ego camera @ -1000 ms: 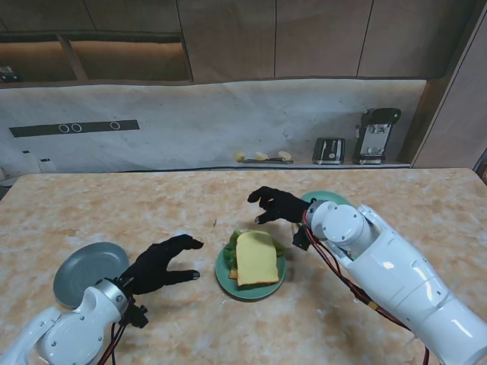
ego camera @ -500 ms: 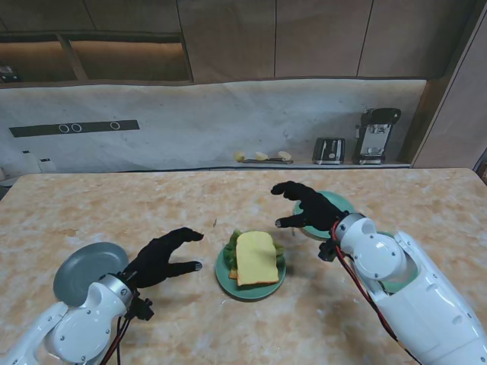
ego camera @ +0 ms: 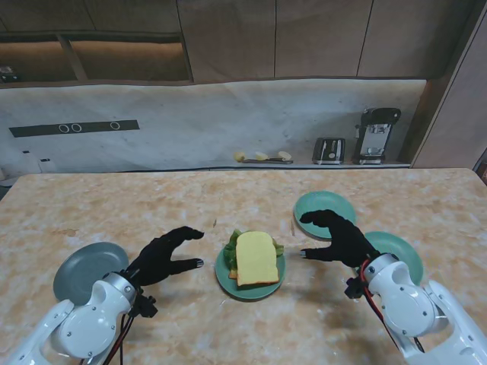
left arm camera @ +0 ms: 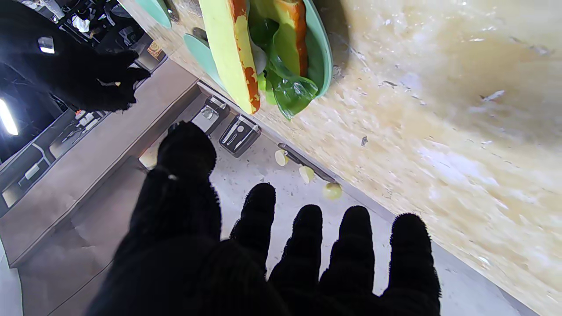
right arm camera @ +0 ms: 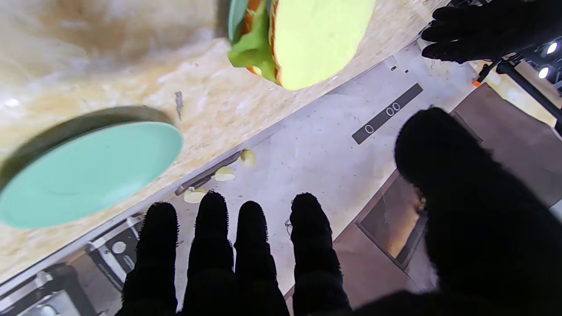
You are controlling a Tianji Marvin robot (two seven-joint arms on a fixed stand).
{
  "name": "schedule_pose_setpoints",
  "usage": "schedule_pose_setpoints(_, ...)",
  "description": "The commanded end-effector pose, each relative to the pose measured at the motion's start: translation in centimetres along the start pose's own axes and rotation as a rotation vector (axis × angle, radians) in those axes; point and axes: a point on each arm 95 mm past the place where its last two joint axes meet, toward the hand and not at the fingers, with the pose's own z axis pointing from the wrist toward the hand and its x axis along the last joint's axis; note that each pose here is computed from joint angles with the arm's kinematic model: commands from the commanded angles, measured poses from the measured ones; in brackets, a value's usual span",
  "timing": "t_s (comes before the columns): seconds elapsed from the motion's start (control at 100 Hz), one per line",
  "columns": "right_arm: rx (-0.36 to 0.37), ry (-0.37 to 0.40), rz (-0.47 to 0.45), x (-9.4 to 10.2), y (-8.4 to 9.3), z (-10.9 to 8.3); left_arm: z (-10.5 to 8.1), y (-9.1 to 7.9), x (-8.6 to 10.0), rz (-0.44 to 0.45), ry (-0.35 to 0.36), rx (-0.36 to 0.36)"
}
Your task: Prepare sandwich (Bread, lettuce, and egg)
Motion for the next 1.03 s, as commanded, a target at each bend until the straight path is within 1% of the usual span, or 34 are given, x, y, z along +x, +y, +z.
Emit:
schedule_pose_setpoints(0.0, 0.026, -0.027, 0.018, -0.5, -1.5, -1.0, -0.2, 0.6, 0.0, -0.009, -0.008, -0.015)
schedule_pose_setpoints(0.18, 0.004, -0.059, 0.019, -1.0, -2.3, -2.7, -0.6, 1.2, 0.1, -0.016, -0.011, -0.014)
schedule_pose_setpoints(0.38, -0.011, -0.077, 0.023, -1.3, -3.0, -3.8, -1.2, 2.0, 0.5, -0.020, -0.002, -0.013)
schedule_pose_setpoints(0.52, -0.016, -0.084, 0.026, -1.3, -3.2, -4.1, -1.5, 2.2, 0.5, -0.018, -0.001, -0.012)
schedule_pose_setpoints(0.74, -0.017, -0.087, 0.030, -1.3, -3.3, -4.3, -1.5, 2.3, 0.5, -0.018, 0.000, -0.015)
schedule_pose_setpoints(1.02, -0.018, -0.097, 0.027, -1.5, -3.0, -4.3, -0.9, 2.3, 0.5, -0.026, 0.005, -0.024)
